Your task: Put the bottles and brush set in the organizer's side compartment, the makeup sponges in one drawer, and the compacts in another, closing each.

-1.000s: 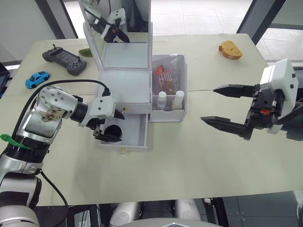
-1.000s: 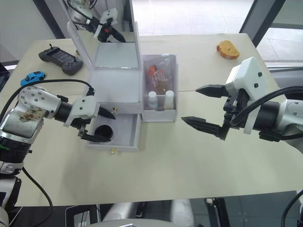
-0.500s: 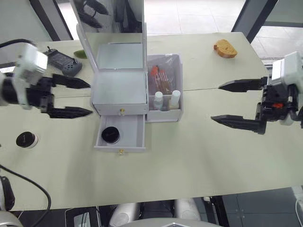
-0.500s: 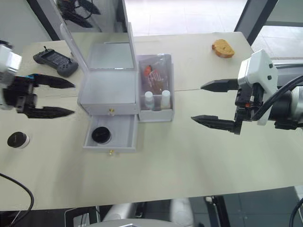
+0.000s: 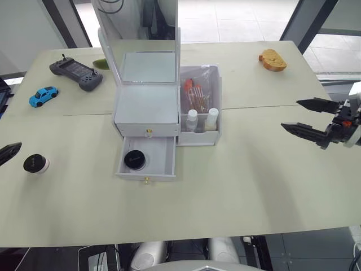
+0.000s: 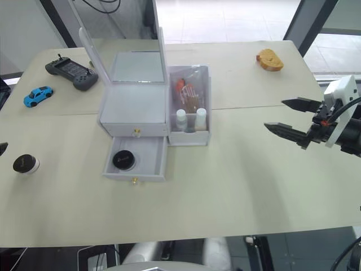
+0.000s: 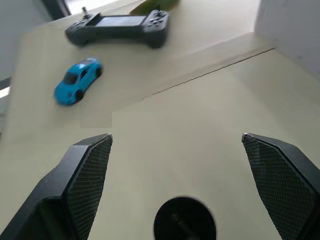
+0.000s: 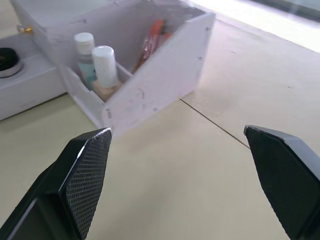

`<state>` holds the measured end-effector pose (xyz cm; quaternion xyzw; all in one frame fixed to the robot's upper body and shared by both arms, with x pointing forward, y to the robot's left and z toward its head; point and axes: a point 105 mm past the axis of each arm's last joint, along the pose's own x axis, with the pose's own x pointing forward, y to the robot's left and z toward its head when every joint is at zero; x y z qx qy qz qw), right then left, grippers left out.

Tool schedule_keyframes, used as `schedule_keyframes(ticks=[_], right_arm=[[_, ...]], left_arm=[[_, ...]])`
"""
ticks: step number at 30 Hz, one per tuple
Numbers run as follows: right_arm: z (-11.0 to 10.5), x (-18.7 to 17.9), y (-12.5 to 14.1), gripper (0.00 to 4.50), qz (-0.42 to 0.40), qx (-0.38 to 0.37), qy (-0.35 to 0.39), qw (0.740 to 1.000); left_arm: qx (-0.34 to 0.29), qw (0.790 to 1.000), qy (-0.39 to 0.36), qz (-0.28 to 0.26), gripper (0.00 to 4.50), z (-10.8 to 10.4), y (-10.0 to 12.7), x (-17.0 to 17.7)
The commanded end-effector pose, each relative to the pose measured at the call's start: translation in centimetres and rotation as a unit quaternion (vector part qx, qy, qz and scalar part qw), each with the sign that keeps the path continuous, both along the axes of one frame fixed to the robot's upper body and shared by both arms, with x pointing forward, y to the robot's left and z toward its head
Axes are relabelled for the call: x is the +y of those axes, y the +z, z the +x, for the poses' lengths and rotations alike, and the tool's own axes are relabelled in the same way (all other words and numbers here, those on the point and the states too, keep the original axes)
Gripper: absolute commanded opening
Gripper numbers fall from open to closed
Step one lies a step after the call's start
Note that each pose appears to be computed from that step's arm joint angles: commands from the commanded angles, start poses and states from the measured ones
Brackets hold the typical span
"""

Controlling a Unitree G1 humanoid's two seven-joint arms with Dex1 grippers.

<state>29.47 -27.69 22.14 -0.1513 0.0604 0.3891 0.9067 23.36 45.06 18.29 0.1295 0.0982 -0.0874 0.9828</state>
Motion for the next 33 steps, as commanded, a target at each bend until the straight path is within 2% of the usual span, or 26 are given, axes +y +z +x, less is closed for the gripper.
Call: schedule_keyframes(ticks=[1, 5, 9, 14, 16, 18, 20, 25, 27, 31, 33], right_arm=[[-1.2, -2.8, -0.6, 4.50, -0.032, 0.022, -0.033, 0.999], [-1.7, -4.2, -0.6, 4.50, -0.026, 0.009, -0.063, 0.998], [-1.0, -3.9, -0.6, 4.50, -0.024, 0.002, -0.093, 0.995], [-0.8, -1.1, -0.3, 4.50, -0.021, -0.008, -0.052, 0.998], [-0.3, -0.1, -0.6, 4.50, -0.022, 0.018, -0.047, 0.998], [-0.3, 2.0, 0.0, 4.50, -0.023, 0.021, -0.009, 0.999], [-1.2, 5.6, 1.3, 4.50, 0.006, 0.035, 0.072, 0.997], [-2.9, 12.4, 3.4, 4.50, -0.005, 0.032, 0.208, 0.978], [-3.9, 14.5, 4.1, 4.50, -0.012, 0.029, 0.259, 0.965], [-4.9, 17.0, 5.7, 4.50, -0.020, -0.001, 0.314, 0.949], [-5.3, 17.9, 6.2, 4.50, -0.032, -0.037, 0.332, 0.942]], left_arm=[[-0.009, 0.999, 0.028, 0.026, 4.48, -1.6, 0.7, 1.8], [-0.004, 0.998, 0.054, 0.020, 4.48, -2.1, 0.3, 3.0], [-0.007, 0.998, 0.055, 0.016, 4.48, -1.8, 0.4, 3.1], [-0.003, 1.000, 0.026, 0.015, 4.48, -0.9, 0.1, 2.1], [0.004, 1.000, 0.005, 0.018, 4.48, -0.6, -0.3, 1.2], [0.001, 1.000, -0.001, 0.011, 4.48, -0.3, -0.2, 0.5], [-0.021, 1.000, 0.014, 0.003, 4.48, 0.3, 0.0, -0.3], [-0.050, 0.995, 0.073, -0.038, 4.48, 0.5, -0.4, -2.6], [-0.038, 0.995, 0.079, -0.054, 4.48, 0.1, -0.9, -3.7], [-0.025, 0.988, 0.129, -0.080, 4.48, -0.3, -1.6, -4.2], [-0.012, 0.985, 0.157, -0.071, 4.48, -0.2, -2.3, -4.5]])
